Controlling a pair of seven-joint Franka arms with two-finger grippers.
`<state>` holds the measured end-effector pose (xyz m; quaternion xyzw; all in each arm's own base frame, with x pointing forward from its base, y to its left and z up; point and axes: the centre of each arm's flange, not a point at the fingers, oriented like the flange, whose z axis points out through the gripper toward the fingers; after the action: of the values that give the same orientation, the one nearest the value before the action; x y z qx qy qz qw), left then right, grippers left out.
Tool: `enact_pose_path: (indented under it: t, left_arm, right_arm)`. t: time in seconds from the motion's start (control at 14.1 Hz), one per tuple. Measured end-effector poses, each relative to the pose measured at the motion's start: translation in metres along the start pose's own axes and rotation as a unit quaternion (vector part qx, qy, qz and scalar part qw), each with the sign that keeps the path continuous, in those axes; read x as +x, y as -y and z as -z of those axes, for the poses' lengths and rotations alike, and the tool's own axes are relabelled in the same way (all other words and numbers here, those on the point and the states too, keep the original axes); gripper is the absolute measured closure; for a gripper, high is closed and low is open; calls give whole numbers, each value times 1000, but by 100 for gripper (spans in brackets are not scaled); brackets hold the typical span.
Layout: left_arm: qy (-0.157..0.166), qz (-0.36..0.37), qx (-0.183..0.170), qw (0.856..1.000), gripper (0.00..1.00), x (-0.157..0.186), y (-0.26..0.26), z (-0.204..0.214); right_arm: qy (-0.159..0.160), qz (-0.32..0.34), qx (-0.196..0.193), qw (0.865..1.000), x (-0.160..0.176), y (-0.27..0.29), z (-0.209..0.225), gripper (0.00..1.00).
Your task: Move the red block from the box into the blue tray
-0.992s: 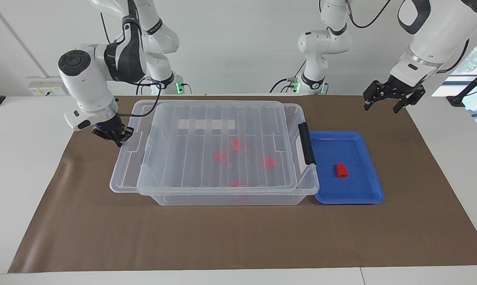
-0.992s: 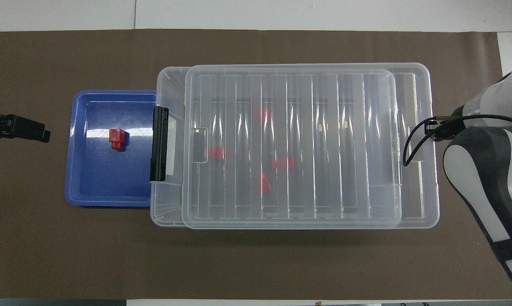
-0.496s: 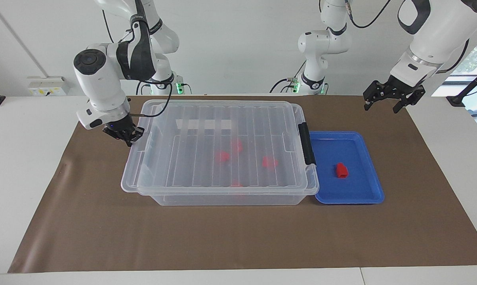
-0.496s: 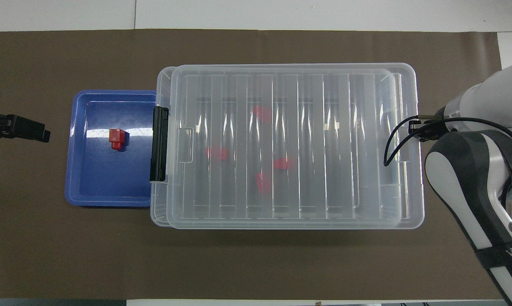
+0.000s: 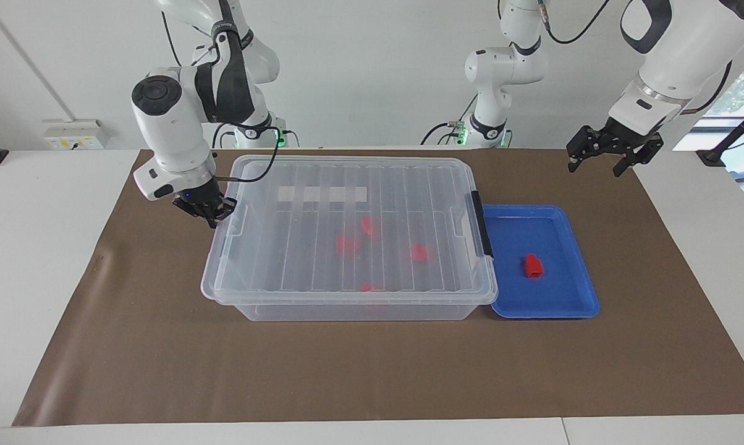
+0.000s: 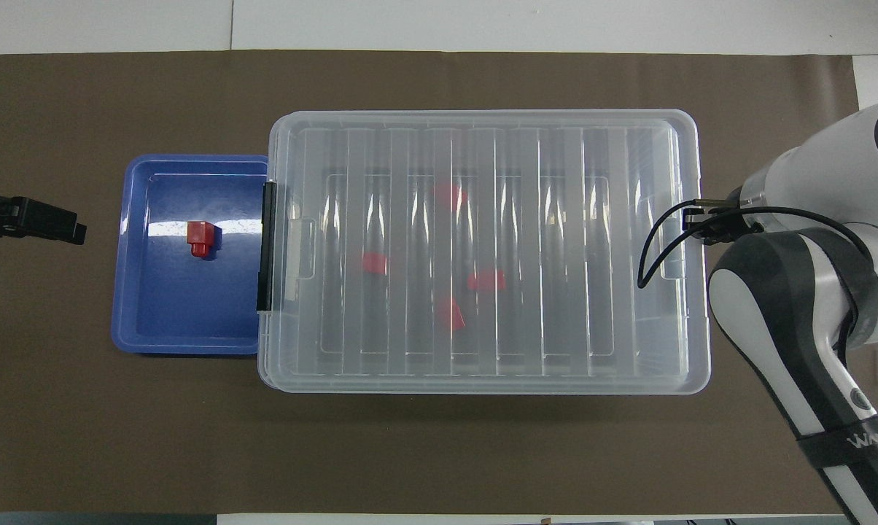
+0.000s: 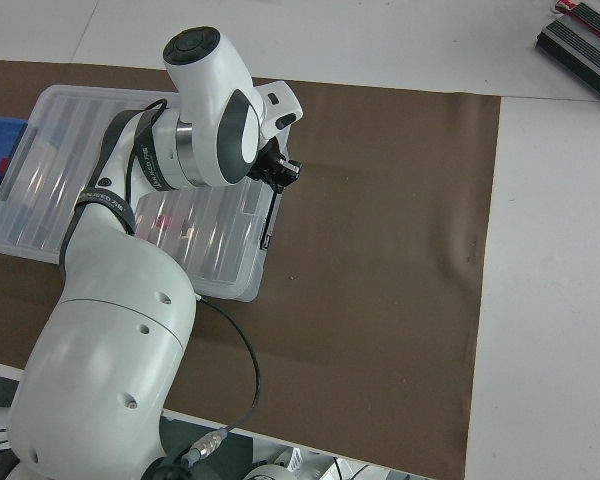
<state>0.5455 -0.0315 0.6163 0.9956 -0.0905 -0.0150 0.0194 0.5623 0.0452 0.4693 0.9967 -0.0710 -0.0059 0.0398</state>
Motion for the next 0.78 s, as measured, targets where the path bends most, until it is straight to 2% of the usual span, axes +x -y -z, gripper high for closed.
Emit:
enact_pose_path:
  t: [0.57,0.78]
  left_arm:
    - [0,0,0,1000,0,0,0,0]
    - [0,0,0,1000,0,0,0,0]
  right_arm:
    - [0,0,0,1000,0,0,0,99]
    - [10,-2,-3,1000,0,-3,8,99]
